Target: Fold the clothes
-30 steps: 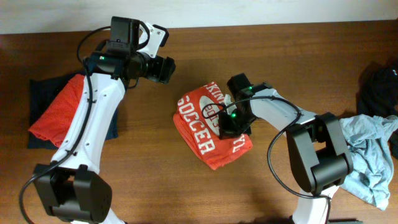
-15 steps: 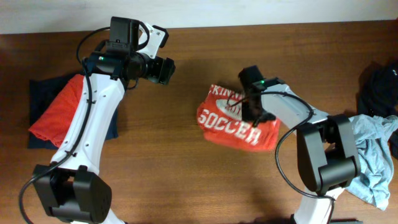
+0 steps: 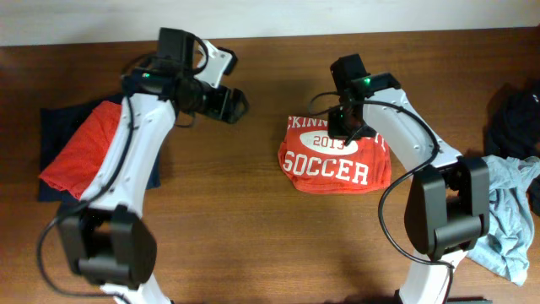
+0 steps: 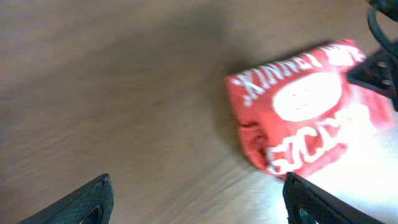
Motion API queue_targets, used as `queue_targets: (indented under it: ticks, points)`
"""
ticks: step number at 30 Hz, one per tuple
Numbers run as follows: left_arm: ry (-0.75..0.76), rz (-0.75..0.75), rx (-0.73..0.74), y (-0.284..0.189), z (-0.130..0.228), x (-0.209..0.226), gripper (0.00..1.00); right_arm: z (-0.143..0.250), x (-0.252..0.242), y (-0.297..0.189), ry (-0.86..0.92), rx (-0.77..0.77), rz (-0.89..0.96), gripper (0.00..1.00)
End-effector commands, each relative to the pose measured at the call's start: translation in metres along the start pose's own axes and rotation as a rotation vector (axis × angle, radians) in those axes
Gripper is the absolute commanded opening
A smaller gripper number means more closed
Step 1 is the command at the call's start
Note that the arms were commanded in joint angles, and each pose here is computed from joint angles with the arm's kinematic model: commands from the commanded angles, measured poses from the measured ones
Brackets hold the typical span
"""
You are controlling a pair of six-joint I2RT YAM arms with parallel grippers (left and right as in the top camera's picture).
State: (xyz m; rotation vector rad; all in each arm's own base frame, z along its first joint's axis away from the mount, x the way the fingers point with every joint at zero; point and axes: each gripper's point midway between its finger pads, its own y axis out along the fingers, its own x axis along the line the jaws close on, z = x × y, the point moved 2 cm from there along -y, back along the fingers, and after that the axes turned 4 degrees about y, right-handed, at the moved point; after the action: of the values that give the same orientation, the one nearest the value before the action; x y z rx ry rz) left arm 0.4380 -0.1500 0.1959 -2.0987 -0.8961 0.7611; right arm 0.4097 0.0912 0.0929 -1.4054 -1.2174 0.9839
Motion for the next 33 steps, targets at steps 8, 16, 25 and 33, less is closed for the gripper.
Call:
queue_targets:
  ticks: [8,16,25,33]
  points:
    - [-0.172,0.381,0.138,0.095,0.038,-0.026,0.87,0.019,0.040,-0.016,0.060,0.136,-0.289,0.04]
    - [-0.313,0.512,0.221,0.132,0.063,-0.035,0.87,0.029,0.028,0.019,0.175,0.212,-0.183,0.04]
    - [-0.404,0.510,0.269,0.144,0.064,-0.051,0.87,0.044,0.001,0.057,0.321,0.331,-0.054,0.04]
    - [-0.509,0.410,0.375,0.169,0.078,-0.068,0.93,0.042,-0.009,0.055,0.310,0.353,-0.091,0.04]
